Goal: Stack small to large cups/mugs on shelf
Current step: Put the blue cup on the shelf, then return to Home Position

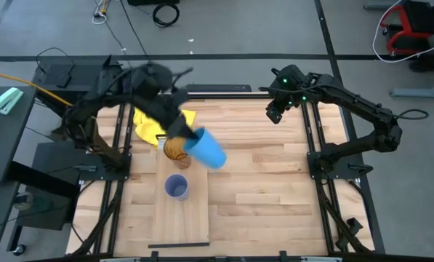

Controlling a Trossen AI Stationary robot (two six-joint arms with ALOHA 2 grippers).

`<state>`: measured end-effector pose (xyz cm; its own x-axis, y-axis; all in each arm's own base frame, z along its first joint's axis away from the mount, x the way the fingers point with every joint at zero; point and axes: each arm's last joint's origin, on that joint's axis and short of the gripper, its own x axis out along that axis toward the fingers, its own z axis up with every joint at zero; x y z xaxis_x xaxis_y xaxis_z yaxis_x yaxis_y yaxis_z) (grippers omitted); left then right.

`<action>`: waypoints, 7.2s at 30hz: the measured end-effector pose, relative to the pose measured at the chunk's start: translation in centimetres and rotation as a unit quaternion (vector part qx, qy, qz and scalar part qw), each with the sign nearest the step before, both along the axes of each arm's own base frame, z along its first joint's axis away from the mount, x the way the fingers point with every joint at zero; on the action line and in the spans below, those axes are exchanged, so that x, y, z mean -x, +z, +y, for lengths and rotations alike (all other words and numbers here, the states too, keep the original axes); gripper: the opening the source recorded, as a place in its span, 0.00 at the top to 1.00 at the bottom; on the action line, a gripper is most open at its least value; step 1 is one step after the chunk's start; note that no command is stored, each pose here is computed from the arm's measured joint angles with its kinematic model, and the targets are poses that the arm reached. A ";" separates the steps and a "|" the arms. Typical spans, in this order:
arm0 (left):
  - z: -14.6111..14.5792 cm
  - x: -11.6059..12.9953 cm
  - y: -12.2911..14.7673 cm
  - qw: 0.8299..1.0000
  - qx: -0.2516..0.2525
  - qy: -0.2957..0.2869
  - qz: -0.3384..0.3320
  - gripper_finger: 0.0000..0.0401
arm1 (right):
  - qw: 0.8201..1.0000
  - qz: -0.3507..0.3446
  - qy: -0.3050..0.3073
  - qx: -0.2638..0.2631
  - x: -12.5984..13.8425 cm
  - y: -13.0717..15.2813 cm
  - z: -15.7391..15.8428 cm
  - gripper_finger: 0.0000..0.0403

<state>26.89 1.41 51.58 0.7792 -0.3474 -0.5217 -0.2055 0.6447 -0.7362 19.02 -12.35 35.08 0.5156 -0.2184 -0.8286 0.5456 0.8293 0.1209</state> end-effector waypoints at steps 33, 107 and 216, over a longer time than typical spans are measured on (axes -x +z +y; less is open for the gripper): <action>-17.3 4.1 -6.9 0.935 0.052 0.077 0.341 0.97 | 0.998 -0.016 -0.050 -0.030 0.0 0.0 0.0 0.77; -21.0 1.3 -14.8 0.937 -0.094 0.045 0.334 0.97 | 0.997 -0.048 -0.026 0.051 -0.8 0.8 -0.7 0.77; -8.5 9.2 1.6 0.871 -0.452 0.192 -0.027 0.98 | 0.997 -0.071 -0.021 0.006 -0.9 0.8 -0.4 0.77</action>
